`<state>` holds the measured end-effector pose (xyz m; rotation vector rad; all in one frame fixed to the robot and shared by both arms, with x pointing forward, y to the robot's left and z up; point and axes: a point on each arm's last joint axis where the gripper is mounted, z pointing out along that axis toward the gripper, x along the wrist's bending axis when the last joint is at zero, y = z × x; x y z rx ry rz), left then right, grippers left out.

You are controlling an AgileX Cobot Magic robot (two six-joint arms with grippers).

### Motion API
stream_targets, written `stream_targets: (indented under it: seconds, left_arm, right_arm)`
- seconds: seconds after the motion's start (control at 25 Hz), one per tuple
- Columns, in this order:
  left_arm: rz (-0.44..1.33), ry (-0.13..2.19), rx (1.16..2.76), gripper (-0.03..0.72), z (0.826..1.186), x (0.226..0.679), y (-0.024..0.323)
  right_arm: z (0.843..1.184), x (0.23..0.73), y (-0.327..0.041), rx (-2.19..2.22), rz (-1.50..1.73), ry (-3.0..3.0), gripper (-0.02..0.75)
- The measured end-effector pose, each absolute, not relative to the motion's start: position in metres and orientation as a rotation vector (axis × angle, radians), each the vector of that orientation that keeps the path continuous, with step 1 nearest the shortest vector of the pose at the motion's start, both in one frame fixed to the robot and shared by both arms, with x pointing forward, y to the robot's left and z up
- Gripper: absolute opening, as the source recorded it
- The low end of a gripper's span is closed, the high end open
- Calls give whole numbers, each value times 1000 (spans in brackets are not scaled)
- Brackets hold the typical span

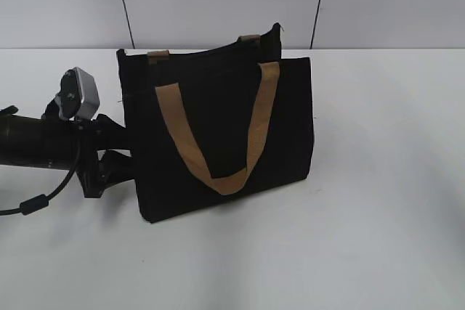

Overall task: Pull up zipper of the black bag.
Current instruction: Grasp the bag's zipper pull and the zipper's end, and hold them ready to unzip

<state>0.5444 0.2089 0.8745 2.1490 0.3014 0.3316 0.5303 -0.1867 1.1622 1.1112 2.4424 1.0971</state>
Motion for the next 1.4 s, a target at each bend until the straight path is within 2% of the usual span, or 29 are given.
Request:
stream_targets:
  seconds: [0.6, 1.04, 1.4]
  left_arm:
    - [313, 346, 2150, 398, 874, 547, 208]
    - [264, 446, 2121, 394, 877, 550, 207]
    - [289, 443, 2111, 393, 882, 559, 207]
  right_arm:
    - [1162, 530, -187, 1112, 1099, 2442, 412]
    - [1162, 530, -187, 1112, 1099, 2441, 412]
    - [1162, 530, -186, 1113, 1102, 2441, 412]
